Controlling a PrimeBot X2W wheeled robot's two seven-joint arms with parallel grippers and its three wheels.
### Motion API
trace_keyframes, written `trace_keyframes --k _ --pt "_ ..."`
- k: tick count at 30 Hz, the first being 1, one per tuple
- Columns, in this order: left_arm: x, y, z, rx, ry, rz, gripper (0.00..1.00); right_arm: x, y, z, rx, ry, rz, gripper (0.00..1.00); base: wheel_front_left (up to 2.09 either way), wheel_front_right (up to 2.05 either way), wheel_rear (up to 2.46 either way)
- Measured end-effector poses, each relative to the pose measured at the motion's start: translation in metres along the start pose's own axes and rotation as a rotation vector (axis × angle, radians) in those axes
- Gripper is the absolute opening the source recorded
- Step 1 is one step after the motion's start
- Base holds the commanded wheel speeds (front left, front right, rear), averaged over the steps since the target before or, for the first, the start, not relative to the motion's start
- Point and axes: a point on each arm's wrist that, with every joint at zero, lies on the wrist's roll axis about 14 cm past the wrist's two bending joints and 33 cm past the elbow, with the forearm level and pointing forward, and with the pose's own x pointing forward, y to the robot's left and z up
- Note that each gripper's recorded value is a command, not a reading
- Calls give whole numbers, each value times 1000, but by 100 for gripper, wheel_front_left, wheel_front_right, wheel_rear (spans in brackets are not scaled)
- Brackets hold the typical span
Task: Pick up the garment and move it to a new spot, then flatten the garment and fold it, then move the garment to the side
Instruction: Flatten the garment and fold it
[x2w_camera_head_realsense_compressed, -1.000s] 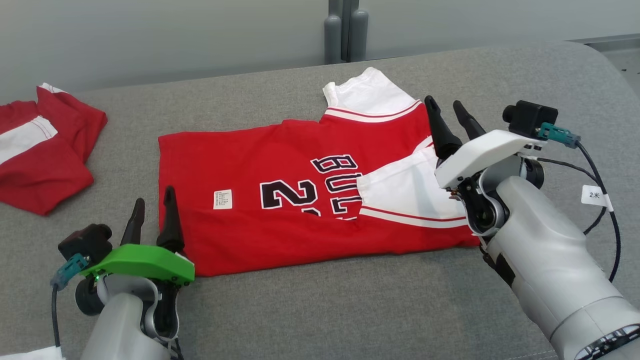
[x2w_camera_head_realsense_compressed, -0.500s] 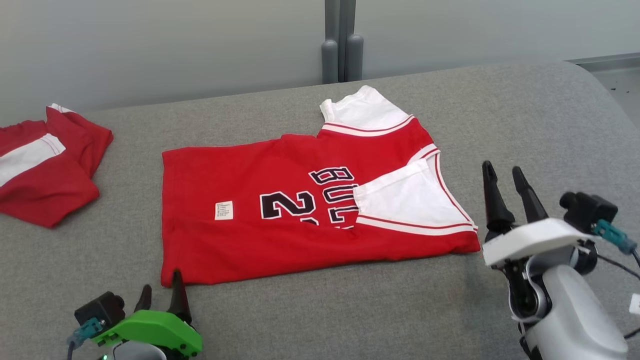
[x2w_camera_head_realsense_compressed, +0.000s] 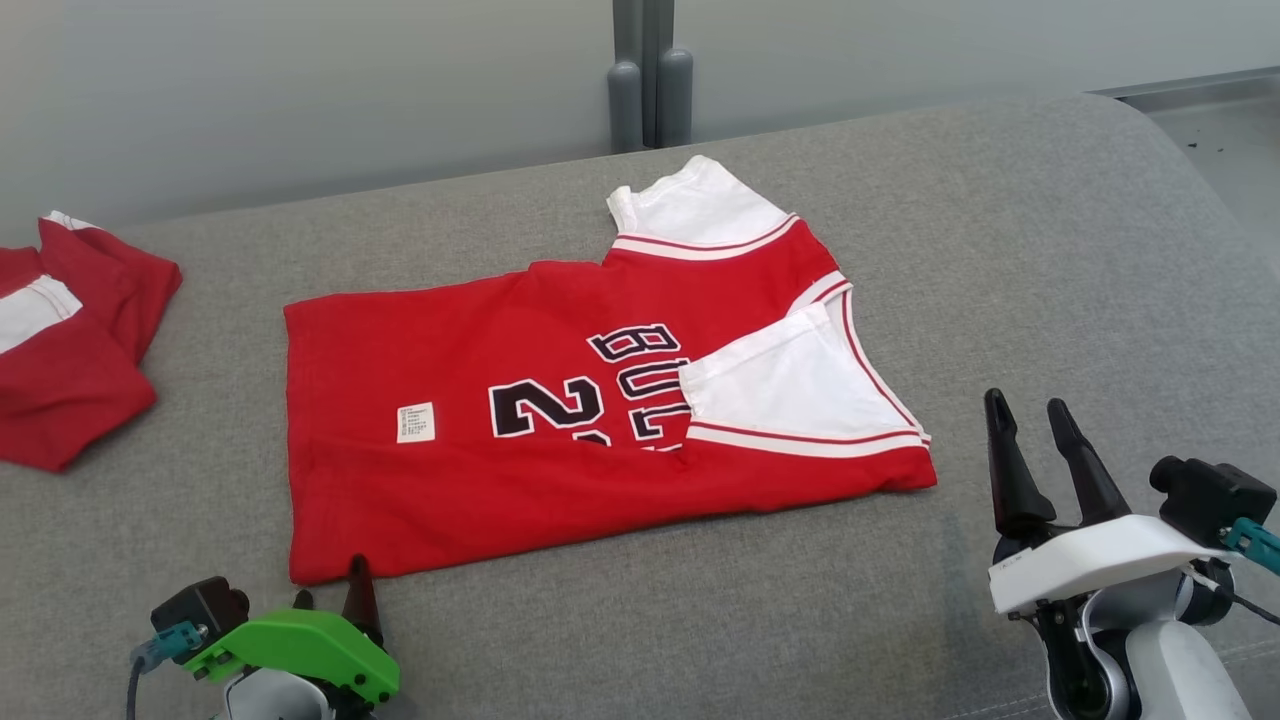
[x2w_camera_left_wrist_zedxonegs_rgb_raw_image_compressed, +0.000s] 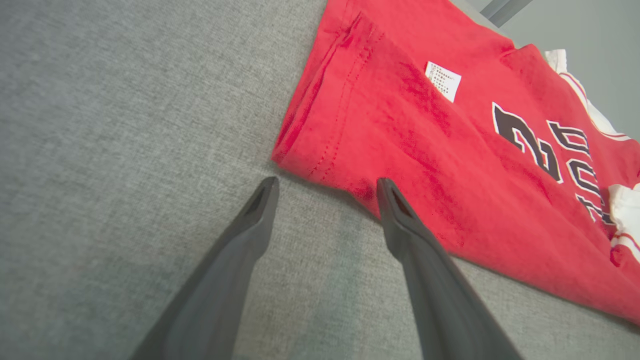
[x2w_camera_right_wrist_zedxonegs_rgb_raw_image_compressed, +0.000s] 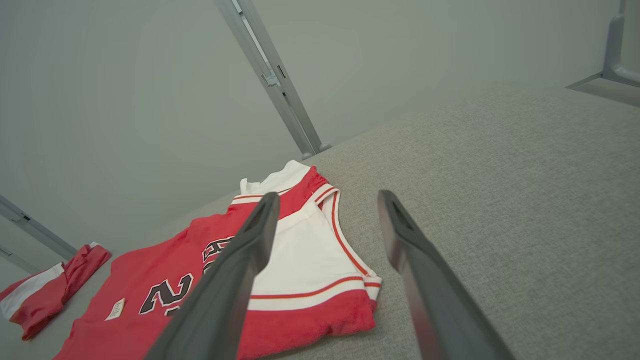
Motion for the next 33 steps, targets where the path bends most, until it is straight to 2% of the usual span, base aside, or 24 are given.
trace_keyframes --k 5,6,8,9,10,11,18,22,29,33 --pt "14 -1 2 -38 14 10 100 -7 -6 0 10 16 -20 100 0 0 0" --pt "17 0 3 -48 12 16 94 -9 -7 -3 11 27 -23 100 0 0 0" --pt "22 -1 5 -58 4 17 46 -13 -10 -8 13 54 -34 100 0 0 0" --pt "24 -1 7 -66 -3 18 33 -15 -11 -12 17 69 -39 100 0 0 0" --pt "26 -2 9 -79 -14 14 7 -16 -13 -15 19 85 -44 100 0 0 0" --pt "28 -3 10 -81 -22 10 0 -19 -15 -20 20 106 -52 100 0 0 0" --pt "27 -2 14 -90 -59 -7 0 -35 -25 -68 68 274 -94 100 0 0 0" --pt "21 0 13 -96 -71 -10 0 -41 -26 -94 133 350 -114 100 0 0 0" --pt "12 10 9 -105 -73 10 0 -16 -16 -109 238 368 -113 100 0 0 0" --pt "9 12 8 -108 -72 15 0 0 -6 -127 322 434 -118 100 0 0 0"
